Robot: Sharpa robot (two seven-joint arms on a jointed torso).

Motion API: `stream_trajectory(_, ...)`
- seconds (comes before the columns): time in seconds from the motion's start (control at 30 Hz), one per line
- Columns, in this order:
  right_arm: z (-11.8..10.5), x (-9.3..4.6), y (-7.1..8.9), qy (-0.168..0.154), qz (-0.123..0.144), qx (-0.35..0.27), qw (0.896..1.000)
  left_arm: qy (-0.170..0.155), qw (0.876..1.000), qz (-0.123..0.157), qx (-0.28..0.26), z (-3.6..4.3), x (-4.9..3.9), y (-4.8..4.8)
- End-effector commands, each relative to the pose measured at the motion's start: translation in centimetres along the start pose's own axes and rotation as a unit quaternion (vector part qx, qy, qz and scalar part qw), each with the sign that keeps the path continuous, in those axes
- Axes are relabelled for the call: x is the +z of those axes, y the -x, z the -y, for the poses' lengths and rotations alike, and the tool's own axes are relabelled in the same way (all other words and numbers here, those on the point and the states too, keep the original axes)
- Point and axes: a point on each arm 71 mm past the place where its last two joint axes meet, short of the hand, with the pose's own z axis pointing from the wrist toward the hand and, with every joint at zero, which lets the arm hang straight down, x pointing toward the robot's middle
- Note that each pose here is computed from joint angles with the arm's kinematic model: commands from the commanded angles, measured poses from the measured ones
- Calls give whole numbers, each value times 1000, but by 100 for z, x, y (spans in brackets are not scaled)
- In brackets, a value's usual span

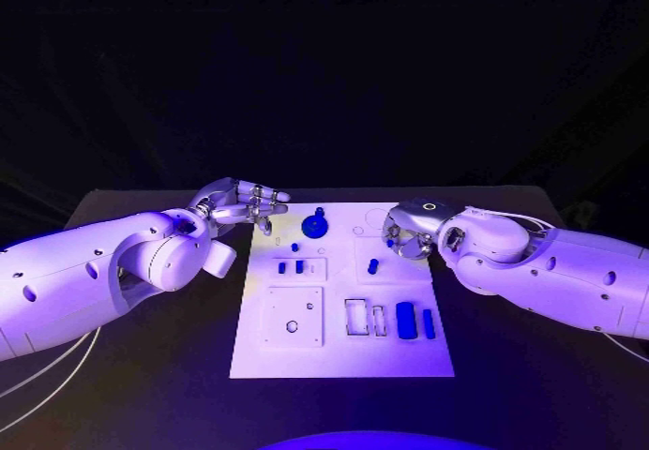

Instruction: Assemble the parts on the task board

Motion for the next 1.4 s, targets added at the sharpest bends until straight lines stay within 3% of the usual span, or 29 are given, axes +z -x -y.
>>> stream_trajectory(0.03,-10,-23,-85,3,-15,8,1000,0,1000,-10,-5,5,4,-18)
stream_trajectory(0.93,25,-168,165,-1,26,63,998,9,1000,-9,-4,-25,14,37)
stream_trajectory(1.17,-143,-234,317,22,41,77,996,9,1000,-8,-4,-29,18,46)
stream_trajectory(1.4,-487,-252,404,66,49,88,993,10,1000,-10,-5,-30,31,32)
